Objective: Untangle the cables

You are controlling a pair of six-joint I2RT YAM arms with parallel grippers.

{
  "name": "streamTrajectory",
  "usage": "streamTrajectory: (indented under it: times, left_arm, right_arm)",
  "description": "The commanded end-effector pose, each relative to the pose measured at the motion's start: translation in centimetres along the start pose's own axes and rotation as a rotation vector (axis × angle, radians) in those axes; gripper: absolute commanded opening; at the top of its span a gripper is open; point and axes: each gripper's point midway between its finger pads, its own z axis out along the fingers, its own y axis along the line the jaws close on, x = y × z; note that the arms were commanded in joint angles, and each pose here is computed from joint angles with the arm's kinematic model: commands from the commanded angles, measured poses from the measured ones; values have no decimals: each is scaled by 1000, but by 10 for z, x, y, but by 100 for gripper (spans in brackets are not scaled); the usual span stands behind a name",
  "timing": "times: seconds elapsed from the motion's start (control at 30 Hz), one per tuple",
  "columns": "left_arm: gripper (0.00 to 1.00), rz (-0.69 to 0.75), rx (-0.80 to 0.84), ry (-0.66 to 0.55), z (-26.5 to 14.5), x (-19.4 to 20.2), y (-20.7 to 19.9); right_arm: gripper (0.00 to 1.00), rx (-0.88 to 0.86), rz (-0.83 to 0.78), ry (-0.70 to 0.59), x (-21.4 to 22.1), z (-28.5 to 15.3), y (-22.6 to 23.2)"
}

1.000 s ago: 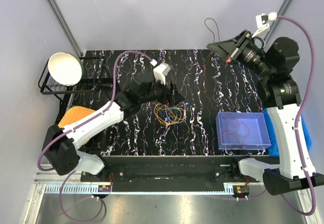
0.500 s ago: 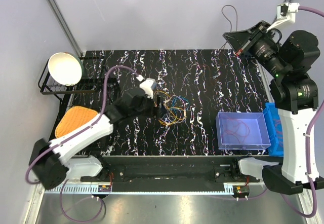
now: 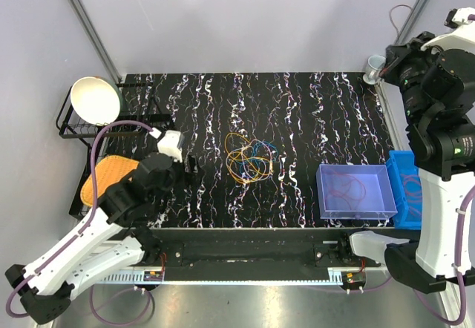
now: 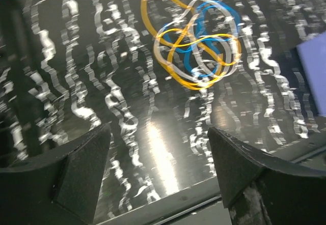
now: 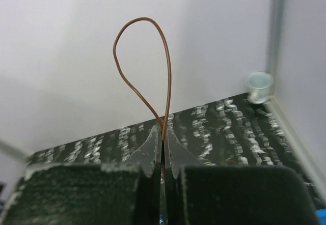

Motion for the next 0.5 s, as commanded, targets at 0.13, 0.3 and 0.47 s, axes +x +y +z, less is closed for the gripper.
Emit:
streamTrajectory:
  times: [0.13,0.3,0.47]
  left_arm:
    - [81,55,-112,24,4,6,21]
    - [81,65,-117,39,6,9,20]
    - [81,69,-107,23,3,8,18]
  right_arm:
    - [0,404,-128,-158,-44,-25,-73]
    - [0,616,-199,-192,-52,-36,-105]
    - [0,746,-286,-202,-52,-42,-125]
